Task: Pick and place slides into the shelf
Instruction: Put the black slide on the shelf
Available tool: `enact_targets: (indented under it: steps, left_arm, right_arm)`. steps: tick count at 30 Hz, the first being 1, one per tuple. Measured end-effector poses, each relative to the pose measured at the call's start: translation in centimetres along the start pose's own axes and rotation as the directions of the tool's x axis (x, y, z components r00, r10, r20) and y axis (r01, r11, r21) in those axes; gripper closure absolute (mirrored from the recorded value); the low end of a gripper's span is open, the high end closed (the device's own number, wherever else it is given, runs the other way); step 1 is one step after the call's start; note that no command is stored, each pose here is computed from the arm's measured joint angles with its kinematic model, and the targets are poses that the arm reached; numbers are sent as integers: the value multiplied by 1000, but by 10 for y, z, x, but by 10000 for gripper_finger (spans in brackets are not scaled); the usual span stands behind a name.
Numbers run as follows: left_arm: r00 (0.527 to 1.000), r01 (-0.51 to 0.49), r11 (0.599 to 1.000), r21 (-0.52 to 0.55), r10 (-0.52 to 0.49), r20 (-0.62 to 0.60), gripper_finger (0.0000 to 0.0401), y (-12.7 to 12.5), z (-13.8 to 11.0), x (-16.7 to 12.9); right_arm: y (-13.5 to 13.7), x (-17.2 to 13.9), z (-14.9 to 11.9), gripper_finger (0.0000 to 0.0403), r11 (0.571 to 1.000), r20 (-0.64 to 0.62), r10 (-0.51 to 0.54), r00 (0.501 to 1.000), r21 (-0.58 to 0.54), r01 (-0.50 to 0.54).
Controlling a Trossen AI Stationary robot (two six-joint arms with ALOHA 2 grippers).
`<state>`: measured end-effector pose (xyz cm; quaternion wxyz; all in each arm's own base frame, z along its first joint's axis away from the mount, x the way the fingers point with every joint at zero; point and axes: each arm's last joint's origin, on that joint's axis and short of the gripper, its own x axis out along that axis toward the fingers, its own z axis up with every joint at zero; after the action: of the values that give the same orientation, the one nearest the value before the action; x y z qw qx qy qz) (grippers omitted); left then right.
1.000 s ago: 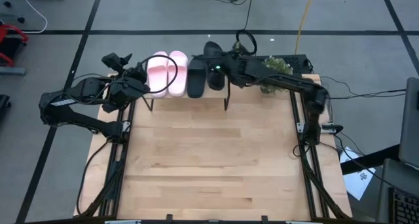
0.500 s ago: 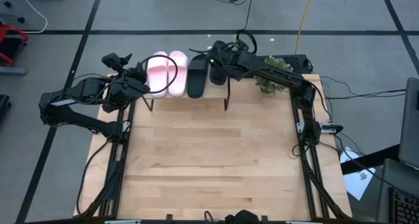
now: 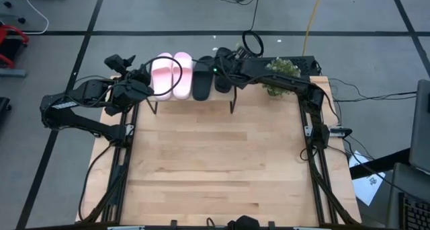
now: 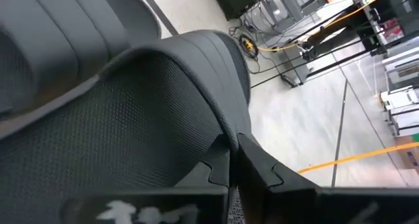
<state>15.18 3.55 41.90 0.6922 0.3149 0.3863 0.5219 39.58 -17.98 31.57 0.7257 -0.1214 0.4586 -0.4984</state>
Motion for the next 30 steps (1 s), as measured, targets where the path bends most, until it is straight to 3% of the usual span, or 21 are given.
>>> enact_targets:
  steps: [17,30]
  left_arm:
    - [1000,1,1000,-1,-1,0,144,0,0,0]
    - [1000,1,1000,-3,-1,0,144,0,0,0]
  right_arm:
    - [8,6,-3,403,1000,8,8,1000,-24,-7]
    - [41,28,-3,403,996,8,61,998,-60,-61]
